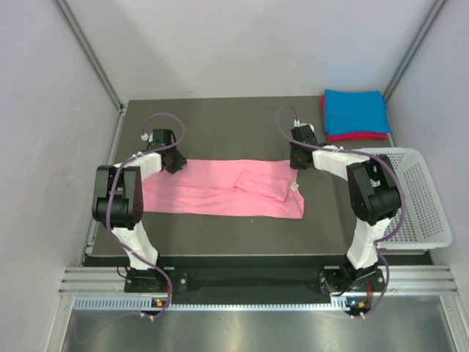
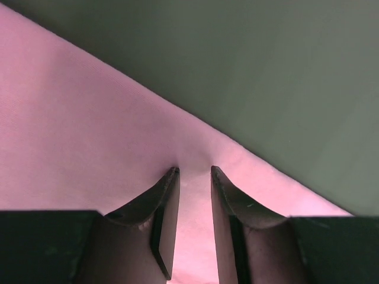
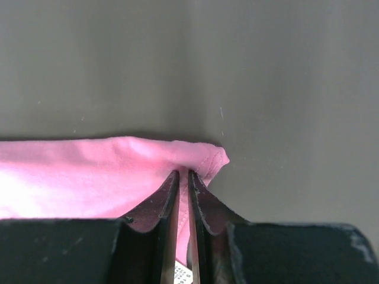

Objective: Fold and stack the t-shirts
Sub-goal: Fold the tshirt

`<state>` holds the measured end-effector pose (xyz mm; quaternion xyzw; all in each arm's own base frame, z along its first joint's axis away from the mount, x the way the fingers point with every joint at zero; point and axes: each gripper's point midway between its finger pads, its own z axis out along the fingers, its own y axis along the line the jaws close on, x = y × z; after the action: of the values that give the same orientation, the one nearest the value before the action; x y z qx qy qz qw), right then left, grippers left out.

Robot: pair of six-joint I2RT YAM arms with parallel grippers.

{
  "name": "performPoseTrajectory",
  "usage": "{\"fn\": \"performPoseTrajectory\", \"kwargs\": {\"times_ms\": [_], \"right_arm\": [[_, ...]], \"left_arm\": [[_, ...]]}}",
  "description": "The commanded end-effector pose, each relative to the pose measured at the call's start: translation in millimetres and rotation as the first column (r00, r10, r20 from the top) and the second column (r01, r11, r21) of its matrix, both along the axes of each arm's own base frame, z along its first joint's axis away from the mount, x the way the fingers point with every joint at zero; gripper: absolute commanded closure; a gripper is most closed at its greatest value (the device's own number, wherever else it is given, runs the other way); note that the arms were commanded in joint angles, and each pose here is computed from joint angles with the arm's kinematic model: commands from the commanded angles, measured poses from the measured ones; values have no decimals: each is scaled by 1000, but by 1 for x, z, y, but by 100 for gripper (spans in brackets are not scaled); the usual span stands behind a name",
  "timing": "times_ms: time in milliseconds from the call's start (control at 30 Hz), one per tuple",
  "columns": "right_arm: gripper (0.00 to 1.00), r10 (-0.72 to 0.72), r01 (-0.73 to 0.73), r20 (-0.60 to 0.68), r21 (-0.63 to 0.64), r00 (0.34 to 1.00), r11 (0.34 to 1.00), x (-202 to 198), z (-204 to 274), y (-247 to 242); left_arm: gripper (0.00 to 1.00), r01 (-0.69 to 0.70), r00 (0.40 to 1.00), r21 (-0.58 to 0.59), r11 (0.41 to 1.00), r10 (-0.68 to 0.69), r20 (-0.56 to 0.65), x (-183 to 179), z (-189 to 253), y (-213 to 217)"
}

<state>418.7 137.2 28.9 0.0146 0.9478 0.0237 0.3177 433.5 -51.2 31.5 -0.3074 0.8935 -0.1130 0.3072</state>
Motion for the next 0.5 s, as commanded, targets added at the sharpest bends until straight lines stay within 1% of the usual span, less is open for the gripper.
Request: {"fn": "performPoseTrajectory", "kwargs": {"times_ms": [0,33,133,267,400,467], "right_arm": [[89,-18,21,51,-51,999,998,16,9,-13],[89,-19,22,61,-48,998,999,20,15,-12],[89,4,-2,75,-24,997,1000,23,30,-6],[91,20,-25,105,47,994,999,25,55,7],[90,27,-43,130,119,991,992,27,70,19],[90,29,-44,114,131,993,990,26,64,22]], "left_arm": [[67,-16,999,-17,1000,15,-34,-2,-6,7],[67,2,1000,-55,998,-3,-24,0,-1,2],[67,33,999,-85,996,-31,24,11,21,-5],[66,32,998,-71,997,-29,47,13,37,-3],[66,27,999,-67,997,-25,28,12,32,2],[66,27,999,-93,995,-25,26,13,29,1]]}}
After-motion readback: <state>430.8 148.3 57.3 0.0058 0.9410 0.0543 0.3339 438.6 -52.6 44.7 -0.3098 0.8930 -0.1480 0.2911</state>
